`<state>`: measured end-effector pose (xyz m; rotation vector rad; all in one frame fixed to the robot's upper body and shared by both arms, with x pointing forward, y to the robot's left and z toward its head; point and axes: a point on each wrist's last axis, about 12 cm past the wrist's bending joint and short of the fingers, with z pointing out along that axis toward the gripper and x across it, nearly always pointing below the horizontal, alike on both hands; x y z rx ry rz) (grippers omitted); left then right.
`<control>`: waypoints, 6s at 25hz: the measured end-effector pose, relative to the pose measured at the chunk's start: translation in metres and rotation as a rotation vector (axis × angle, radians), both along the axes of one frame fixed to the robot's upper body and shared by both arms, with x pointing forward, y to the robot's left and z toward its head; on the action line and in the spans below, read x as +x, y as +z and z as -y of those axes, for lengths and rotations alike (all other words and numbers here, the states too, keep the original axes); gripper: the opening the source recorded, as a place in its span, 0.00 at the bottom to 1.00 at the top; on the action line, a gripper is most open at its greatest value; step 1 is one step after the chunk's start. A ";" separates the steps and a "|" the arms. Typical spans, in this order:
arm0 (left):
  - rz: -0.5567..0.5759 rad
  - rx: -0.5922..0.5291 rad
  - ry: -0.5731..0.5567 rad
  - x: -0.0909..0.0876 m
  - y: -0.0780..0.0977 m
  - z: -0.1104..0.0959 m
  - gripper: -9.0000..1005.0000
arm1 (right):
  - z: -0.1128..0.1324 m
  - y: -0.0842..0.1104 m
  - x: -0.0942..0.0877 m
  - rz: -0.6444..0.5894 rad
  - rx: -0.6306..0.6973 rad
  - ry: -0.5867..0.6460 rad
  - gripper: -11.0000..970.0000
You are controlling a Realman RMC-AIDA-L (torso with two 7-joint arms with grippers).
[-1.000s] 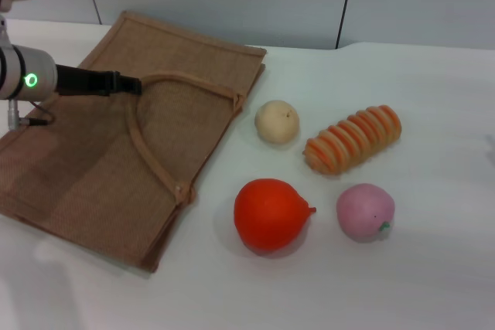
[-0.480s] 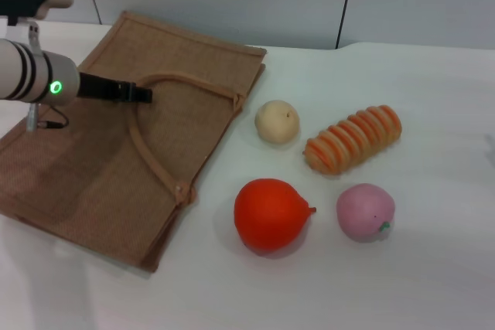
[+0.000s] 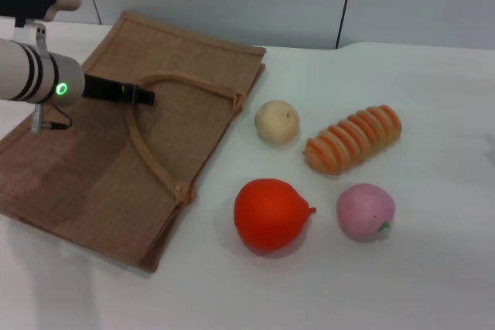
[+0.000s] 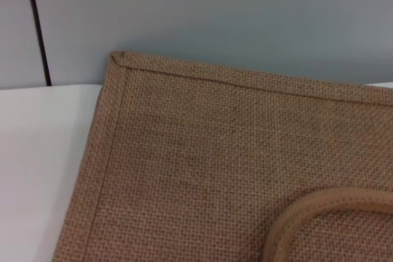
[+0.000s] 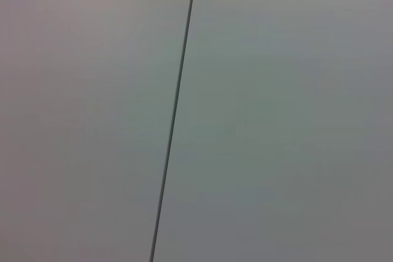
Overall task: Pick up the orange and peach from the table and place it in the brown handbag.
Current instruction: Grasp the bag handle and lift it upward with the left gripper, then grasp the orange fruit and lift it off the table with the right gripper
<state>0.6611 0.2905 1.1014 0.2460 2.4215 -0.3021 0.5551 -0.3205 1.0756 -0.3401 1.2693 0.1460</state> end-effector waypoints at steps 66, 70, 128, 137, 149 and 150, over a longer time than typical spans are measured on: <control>0.573 -0.628 -0.179 -0.060 0.015 -0.014 0.13 | -0.066 -0.001 0.036 -0.413 -0.270 0.621 0.76; 0.577 -0.630 -0.174 -0.060 0.015 -0.015 0.13 | -0.086 0.004 0.041 -0.521 -0.338 0.767 0.76; 0.601 -0.663 -0.163 -0.057 0.022 -0.015 0.13 | -0.172 0.007 0.048 -0.820 -0.622 1.028 0.54; 0.602 -0.666 -0.168 -0.058 0.022 -0.015 0.13 | -0.170 0.007 0.048 -0.800 -0.636 1.033 0.39; 0.631 -0.713 -0.220 -0.066 0.026 -0.015 0.13 | -0.169 0.015 0.047 -0.764 -0.627 1.089 0.26; 0.637 -0.719 -0.221 -0.067 0.027 -0.016 0.13 | -0.168 0.016 0.047 -0.759 -0.623 1.092 0.25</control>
